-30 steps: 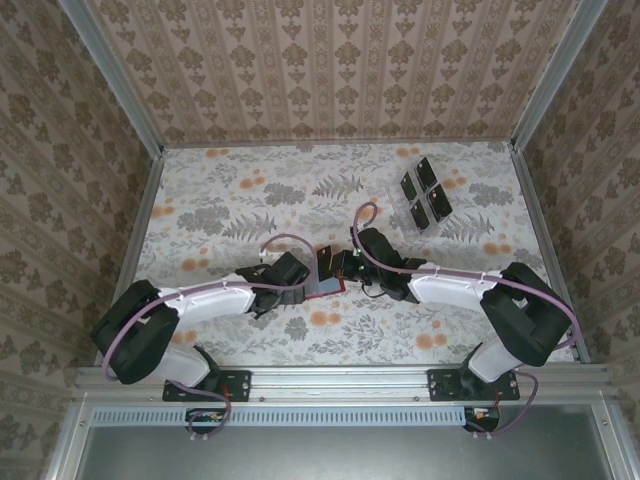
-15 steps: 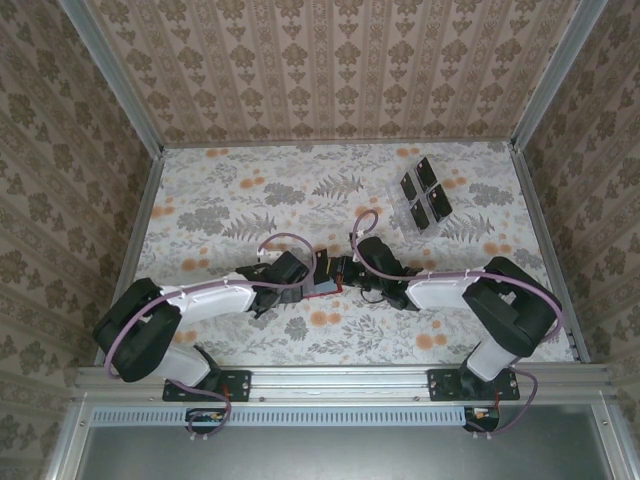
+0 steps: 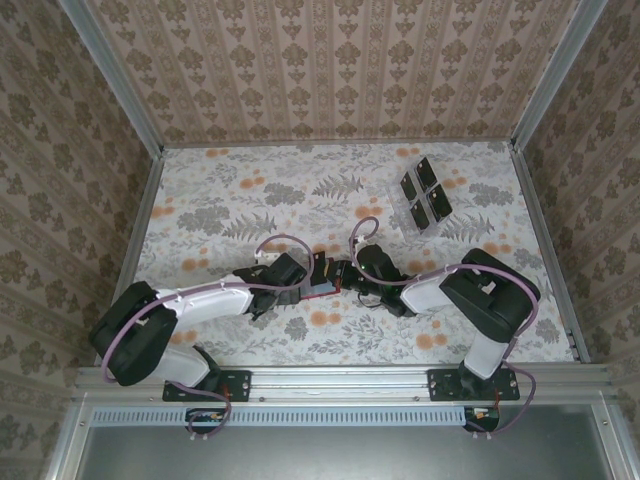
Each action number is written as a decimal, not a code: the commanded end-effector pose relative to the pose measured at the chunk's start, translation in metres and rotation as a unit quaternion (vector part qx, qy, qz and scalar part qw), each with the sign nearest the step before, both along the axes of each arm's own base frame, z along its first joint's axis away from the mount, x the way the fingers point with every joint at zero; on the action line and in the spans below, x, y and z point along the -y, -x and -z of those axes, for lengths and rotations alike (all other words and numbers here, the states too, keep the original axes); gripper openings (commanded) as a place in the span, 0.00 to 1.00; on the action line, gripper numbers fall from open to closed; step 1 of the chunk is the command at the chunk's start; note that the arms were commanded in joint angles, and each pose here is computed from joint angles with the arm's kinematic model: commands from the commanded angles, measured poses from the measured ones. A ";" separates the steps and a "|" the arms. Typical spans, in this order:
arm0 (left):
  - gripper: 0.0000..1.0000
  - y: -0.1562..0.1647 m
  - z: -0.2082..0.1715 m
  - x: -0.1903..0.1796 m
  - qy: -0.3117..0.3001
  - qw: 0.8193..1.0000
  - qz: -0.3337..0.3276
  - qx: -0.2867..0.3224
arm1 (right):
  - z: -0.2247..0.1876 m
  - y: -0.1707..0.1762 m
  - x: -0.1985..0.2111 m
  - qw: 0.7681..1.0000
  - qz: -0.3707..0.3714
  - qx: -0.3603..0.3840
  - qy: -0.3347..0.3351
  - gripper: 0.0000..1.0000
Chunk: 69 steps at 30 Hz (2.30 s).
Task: Put the credit cards into the card holder
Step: Insert the credit card into the card slot.
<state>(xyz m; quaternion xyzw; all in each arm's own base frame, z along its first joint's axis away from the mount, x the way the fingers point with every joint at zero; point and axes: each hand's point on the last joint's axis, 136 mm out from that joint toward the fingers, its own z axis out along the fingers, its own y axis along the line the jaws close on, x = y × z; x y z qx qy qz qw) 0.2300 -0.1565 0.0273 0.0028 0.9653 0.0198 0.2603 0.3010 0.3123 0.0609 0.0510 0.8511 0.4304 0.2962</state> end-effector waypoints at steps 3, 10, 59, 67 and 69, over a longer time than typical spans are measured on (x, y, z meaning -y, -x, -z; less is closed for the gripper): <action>1.00 0.006 0.005 -0.013 -0.014 1.000 -0.012 -0.008 | -0.003 0.001 -0.007 1.000 -0.001 0.006 -0.023 0.00; 1.00 0.006 0.005 -0.013 -0.015 1.000 -0.013 -0.009 | 0.004 0.003 -0.011 1.000 -0.003 -0.004 -0.025 0.00; 1.00 0.006 0.004 -0.013 -0.016 1.000 -0.012 -0.006 | 0.039 0.028 -0.019 0.995 -0.048 -0.087 -0.024 0.00; 1.00 0.006 0.004 -0.013 -0.015 1.000 -0.012 -0.006 | 0.043 0.025 -0.024 0.994 -0.051 -0.097 -0.024 0.00; 1.00 0.005 0.003 -0.012 -0.014 1.000 -0.010 -0.006 | 0.044 0.024 -0.027 0.993 -0.054 -0.099 -0.024 0.00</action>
